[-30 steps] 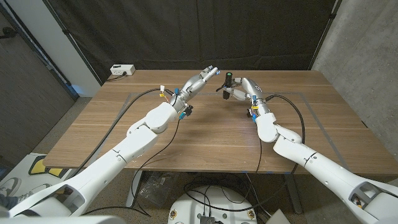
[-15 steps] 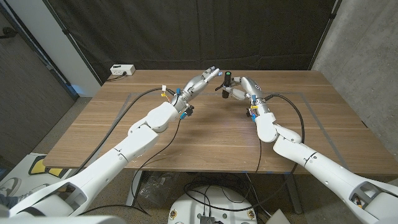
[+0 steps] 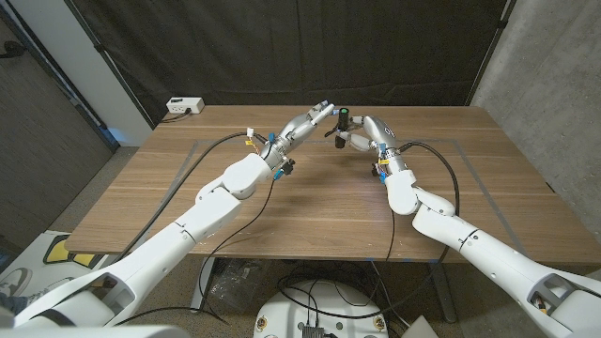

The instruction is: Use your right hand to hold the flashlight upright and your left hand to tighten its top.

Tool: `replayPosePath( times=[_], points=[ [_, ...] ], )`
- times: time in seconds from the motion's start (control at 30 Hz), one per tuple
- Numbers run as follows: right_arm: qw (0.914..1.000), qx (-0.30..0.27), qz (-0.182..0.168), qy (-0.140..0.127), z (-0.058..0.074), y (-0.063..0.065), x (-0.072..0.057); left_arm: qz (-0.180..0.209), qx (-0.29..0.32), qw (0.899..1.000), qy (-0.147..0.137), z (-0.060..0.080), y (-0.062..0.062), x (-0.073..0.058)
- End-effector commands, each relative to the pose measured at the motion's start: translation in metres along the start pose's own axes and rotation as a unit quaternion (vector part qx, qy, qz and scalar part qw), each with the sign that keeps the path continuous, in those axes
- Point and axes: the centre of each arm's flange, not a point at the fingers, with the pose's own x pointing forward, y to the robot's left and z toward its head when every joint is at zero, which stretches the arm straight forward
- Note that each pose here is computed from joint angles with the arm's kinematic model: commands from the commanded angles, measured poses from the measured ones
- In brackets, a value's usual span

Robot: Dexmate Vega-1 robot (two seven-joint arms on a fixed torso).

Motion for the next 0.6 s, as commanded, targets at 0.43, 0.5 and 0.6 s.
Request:
replayPosePath(
  times=[0.43,0.5,0.6],
  points=[
    [0.9996,0.004,-0.024,-0.017,0.0132,-0.0101,-0.0020,-0.019,0.006,1.000,-0.016,0.0060,-0.0004,0.0142],
    [0.9996,0.004,-0.022,-0.016,0.0127,-0.0092,-0.0022,-0.015,0.007,1.000,-0.016,0.0069,0.0003,0.0118],
    [0.9997,0.004,-0.019,-0.014,0.0119,-0.0074,-0.0019,-0.007,0.006,1.000,-0.013,0.0073,0.0008,0.0071]
  ],
)
